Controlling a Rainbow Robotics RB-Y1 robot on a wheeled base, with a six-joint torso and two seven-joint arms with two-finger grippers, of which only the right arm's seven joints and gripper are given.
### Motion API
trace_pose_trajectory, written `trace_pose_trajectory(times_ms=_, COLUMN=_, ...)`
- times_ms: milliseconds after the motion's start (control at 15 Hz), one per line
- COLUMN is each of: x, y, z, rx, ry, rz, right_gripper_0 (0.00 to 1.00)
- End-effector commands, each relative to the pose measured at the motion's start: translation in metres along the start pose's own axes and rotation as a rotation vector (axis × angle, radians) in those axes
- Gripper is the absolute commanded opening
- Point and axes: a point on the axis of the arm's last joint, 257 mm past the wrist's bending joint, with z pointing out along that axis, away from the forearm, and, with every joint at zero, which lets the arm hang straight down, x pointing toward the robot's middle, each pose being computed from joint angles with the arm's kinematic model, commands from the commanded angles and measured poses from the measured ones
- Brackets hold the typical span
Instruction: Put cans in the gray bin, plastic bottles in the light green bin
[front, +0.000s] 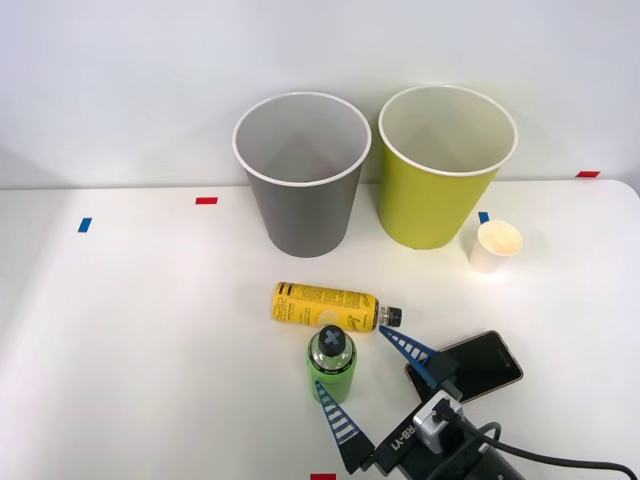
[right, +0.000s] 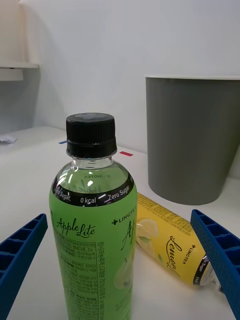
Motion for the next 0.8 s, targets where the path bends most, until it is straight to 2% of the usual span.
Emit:
trace_pose_trajectory(times_ms=67, x=0.003, y=0.007, z=0.007, rx=-0.016, ry=0.017, rz=0.006, right_gripper_0=1.0)
trace_pose_trajectory(times_ms=800, x=0.008, y=0.014, z=0.032, rx=-0.04, ry=0.058, rz=-0.012, right_gripper_0=1.0)
